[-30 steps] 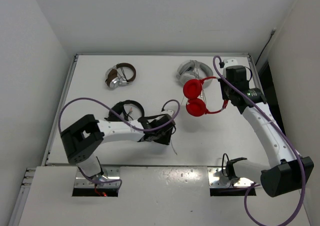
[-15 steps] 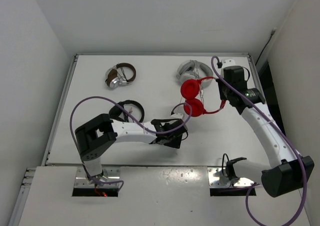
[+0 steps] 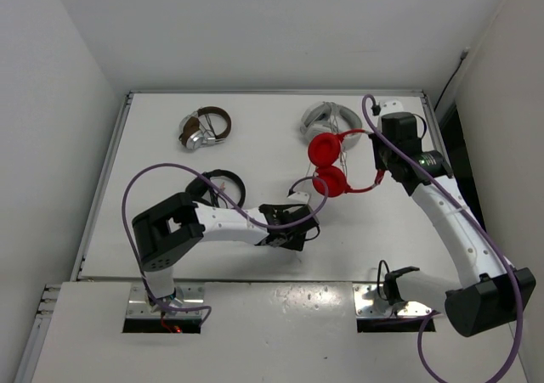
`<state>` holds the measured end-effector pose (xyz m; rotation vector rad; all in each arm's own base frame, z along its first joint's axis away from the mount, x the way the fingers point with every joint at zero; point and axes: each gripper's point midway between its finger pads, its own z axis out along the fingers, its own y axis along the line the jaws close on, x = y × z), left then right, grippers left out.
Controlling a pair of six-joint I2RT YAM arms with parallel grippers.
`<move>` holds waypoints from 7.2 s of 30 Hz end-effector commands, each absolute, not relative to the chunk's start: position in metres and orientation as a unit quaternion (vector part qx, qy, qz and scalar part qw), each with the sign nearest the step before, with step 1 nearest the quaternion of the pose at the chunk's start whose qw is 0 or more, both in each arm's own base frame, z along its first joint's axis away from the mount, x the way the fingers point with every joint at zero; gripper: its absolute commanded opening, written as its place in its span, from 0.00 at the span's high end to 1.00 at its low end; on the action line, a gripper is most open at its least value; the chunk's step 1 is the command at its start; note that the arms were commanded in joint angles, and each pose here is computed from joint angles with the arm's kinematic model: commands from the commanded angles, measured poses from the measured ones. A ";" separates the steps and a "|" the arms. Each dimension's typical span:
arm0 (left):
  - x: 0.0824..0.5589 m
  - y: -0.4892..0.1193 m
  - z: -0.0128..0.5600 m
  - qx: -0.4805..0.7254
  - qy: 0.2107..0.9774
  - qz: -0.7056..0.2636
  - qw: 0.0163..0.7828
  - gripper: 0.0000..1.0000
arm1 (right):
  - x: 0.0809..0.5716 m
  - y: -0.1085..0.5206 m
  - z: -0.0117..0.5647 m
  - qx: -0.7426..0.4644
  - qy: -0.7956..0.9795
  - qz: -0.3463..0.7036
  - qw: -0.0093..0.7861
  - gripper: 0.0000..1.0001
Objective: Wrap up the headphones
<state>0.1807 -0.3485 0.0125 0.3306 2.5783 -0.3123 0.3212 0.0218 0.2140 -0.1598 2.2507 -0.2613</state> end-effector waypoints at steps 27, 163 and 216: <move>0.147 -0.361 0.132 0.378 0.790 -0.204 0.439 1.00 | 0.352 0.021 0.233 0.068 0.880 -0.139 0.449 1.00; 0.296 -0.465 0.005 0.090 0.845 -0.506 0.147 0.91 | 0.254 -0.029 0.041 0.279 0.948 -0.067 0.135 1.00; 0.339 -0.327 0.175 0.209 0.826 -0.252 0.459 0.34 | 0.284 -0.022 0.111 0.117 0.954 -0.135 0.241 0.37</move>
